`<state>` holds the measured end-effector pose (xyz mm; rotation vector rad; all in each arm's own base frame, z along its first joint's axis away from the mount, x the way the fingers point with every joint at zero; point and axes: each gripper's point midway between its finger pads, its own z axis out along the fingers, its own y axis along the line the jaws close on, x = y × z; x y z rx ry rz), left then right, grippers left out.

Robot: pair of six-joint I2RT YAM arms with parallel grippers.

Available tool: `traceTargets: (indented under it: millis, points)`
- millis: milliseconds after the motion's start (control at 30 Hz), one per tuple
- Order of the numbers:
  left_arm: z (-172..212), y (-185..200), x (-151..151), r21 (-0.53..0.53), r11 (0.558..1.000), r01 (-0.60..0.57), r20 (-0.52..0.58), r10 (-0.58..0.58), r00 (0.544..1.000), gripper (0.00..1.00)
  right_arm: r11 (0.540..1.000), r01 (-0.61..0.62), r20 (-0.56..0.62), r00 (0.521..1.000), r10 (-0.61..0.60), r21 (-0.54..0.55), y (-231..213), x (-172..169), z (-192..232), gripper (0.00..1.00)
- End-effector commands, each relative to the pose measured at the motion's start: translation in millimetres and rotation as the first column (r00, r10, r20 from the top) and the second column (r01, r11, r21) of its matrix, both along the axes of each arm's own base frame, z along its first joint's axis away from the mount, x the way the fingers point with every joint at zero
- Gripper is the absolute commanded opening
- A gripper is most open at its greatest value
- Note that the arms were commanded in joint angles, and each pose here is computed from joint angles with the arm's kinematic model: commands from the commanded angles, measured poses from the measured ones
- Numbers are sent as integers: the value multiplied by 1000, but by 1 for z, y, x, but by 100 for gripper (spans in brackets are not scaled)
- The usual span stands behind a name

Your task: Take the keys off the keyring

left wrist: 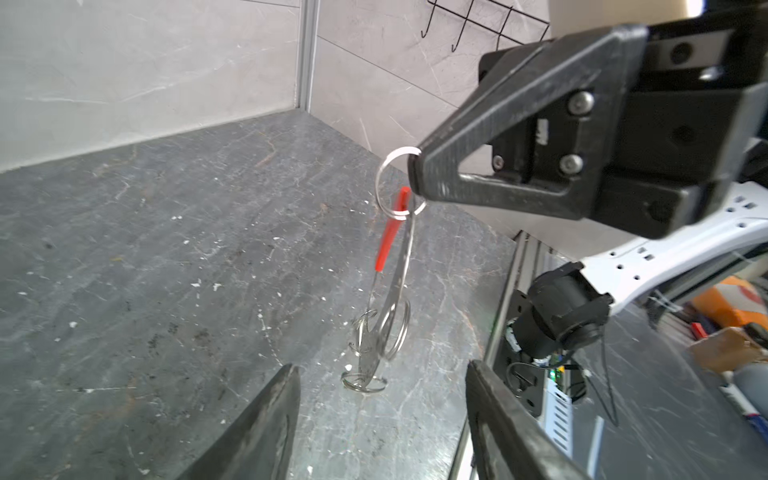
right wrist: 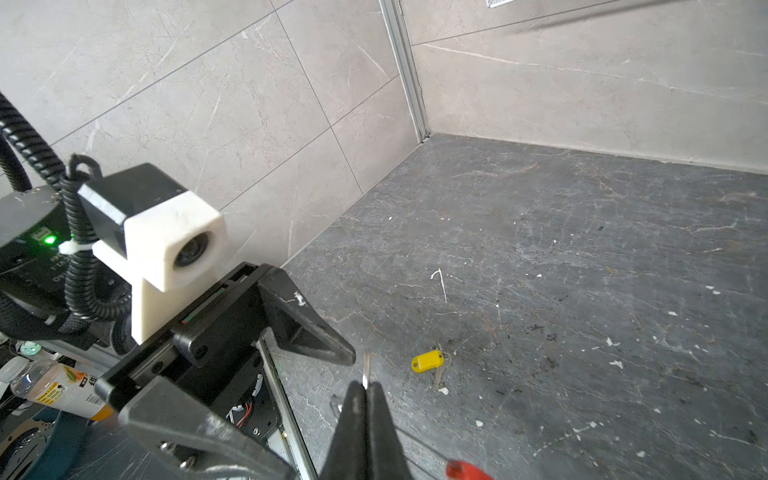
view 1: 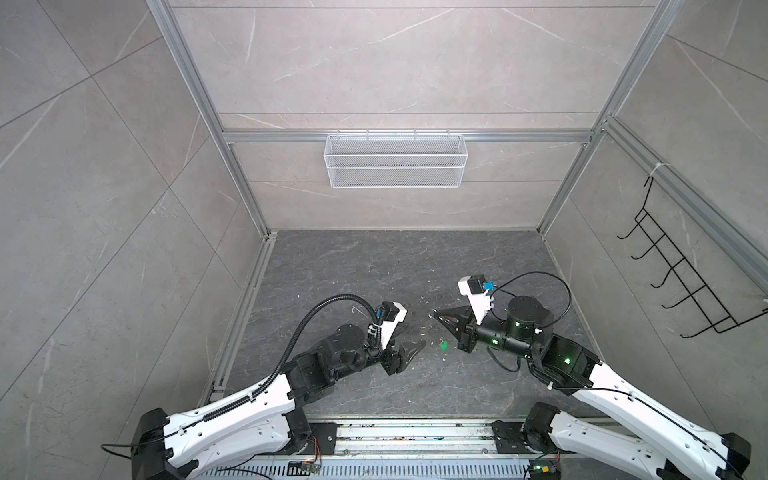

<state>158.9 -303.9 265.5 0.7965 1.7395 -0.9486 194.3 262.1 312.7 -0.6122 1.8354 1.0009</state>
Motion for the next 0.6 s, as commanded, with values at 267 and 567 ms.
traceTargets:
  millis: [267, 567]
  points:
    - [17, -6, 18, 30, 998, -58, 113, 54, 992, 59, 995, -57, 11, 998, 57, 77, 11, -7, 28, 0]
    - [18, -7, 16, 21, 999, -48, 111, 45, 993, 36, 993, -69, -3, 998, 69, 96, 15, -9, 31, 0]
